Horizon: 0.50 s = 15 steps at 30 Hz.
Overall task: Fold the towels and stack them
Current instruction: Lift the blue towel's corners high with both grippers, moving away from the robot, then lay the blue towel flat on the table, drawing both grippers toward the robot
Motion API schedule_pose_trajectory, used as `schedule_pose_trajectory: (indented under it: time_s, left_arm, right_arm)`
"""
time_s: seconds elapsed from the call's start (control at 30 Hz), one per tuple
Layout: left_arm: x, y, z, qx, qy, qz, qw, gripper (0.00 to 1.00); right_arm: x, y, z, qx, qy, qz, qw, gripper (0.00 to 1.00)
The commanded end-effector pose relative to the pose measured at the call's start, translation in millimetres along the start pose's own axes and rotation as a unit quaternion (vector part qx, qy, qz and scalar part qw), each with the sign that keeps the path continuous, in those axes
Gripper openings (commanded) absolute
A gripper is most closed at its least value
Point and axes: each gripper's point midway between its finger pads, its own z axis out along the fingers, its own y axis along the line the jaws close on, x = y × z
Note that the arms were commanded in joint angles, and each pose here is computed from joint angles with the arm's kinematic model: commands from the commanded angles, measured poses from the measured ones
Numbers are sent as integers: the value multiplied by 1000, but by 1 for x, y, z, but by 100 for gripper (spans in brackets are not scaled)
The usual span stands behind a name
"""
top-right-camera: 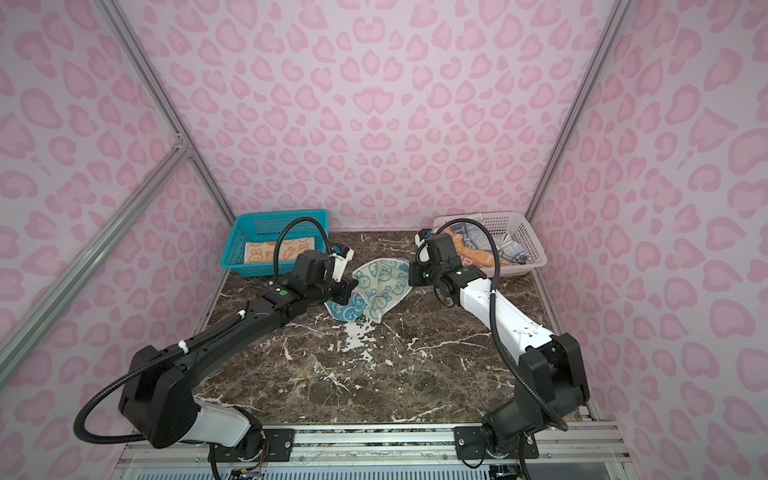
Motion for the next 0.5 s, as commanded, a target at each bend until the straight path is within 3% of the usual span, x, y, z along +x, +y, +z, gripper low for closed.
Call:
schedule_pose_trajectory:
  time_s: [0.0,0.27,0.47]
  left_arm:
    - [-30,7,-35,-27,-27,74,997,4]
    - [-102,-28,-143,-3,-126,208,970,4]
    - [-127,-74,-224,75,-189,255,945,4]
  right_arm:
    - [0,6,-27,-4,13,-92,996,0]
    - [-31,55,-127,-76,-47,-191,977,0]
    - [-36,119,-217,-151,-113,-282,941,0]
